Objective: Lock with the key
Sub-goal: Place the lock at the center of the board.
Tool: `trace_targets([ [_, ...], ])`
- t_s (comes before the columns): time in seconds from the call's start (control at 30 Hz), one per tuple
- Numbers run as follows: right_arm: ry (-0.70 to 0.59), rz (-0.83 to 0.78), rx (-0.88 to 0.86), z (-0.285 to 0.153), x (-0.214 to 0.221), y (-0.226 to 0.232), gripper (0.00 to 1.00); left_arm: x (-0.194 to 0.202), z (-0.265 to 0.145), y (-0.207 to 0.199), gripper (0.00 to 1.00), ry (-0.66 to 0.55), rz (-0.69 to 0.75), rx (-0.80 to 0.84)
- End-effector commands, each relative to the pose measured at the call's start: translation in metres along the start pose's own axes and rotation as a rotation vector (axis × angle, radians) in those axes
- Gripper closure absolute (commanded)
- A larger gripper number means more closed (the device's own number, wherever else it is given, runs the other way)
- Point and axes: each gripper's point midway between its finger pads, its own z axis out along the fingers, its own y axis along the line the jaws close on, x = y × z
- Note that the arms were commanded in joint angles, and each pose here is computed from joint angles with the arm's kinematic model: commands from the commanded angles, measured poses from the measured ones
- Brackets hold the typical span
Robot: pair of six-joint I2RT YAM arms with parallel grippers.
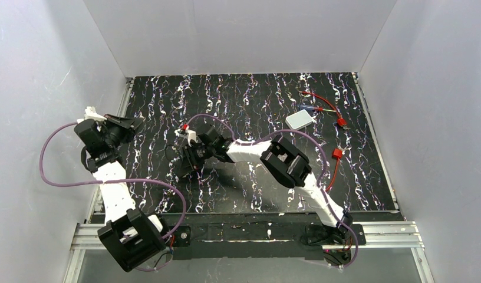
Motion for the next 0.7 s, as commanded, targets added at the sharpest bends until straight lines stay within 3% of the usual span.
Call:
trace_targets([
  [0.0,-0.096,-0.043,-0.047,0.013,-0.036,0.018,0.85,-0.002,-0.009,-0.023,1.00,0.033,0.056,0.046],
  [0.1,-0.098,-0.043,-0.029,0.019,-0.036,0.009,0.77,-0.002,-0.009,-0.023,1.00,0.041,0.067,0.039],
  [0.37,-0.079,-0.081,0.012,0.007,-0.037,0.010,0.27,-0.001,-0.005,-0.021,1.00,0.085,0.091,0.036],
  [0.53,-0.113,-0.114,0.065,-0.032,-0.054,0.013,0.17,0.011,-0.001,-0.014,1.00,0.166,0.150,0.019],
  [0.67,-0.126,-0.169,0.138,-0.078,-0.060,0.009,0.04,0.031,0.005,0.001,1.00,0.274,0.280,-0.015],
])
